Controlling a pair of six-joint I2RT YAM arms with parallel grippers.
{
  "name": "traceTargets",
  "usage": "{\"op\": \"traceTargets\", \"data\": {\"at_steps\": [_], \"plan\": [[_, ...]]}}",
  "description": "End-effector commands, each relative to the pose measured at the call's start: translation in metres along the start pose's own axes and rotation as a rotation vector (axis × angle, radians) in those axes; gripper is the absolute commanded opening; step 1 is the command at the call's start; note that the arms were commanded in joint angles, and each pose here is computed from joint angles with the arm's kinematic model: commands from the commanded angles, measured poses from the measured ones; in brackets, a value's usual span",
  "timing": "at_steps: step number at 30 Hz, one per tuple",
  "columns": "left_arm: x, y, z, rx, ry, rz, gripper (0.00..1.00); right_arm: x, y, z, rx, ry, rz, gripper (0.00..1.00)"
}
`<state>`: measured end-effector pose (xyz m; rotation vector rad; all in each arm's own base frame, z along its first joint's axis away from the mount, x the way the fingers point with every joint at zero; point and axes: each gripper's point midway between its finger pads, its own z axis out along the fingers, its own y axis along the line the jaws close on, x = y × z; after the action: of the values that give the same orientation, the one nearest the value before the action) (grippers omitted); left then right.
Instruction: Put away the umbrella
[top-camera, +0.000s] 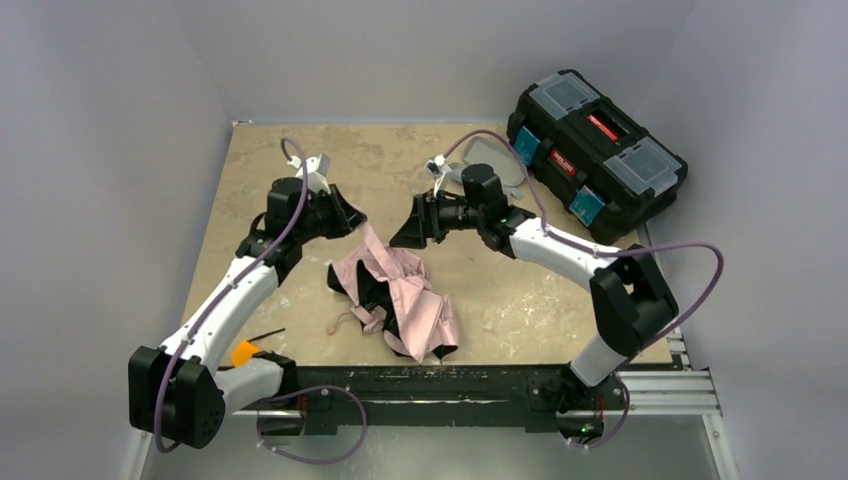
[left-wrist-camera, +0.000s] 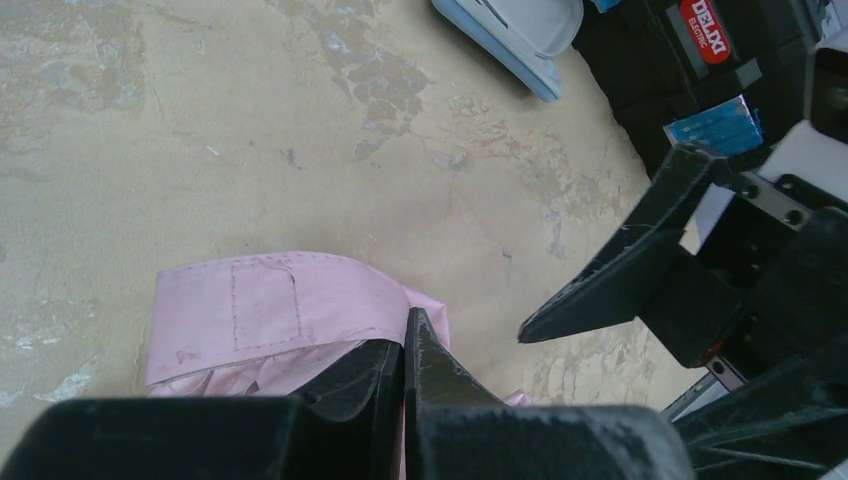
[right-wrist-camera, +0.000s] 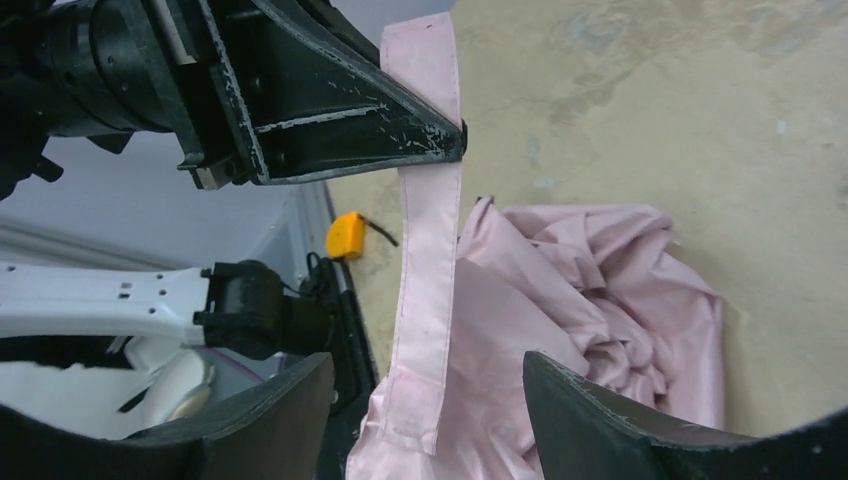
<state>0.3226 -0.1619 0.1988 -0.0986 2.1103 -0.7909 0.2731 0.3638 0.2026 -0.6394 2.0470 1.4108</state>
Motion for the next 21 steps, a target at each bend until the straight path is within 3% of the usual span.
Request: {"op": "traceTargets", "data": {"at_steps": [1,21], "plan": [[-0.019,-0.019,-0.013,0.059,-0.045,0.046,0.0,-0.019,0.037,0.009,-0.23,-0.006,-0.06,0.68],[-0.025,-0.031,-0.022,0.107,-0.066,0.059,0.0,0.002,0.041,0.043,-0.389,0.083,0.002,0.45]]}}
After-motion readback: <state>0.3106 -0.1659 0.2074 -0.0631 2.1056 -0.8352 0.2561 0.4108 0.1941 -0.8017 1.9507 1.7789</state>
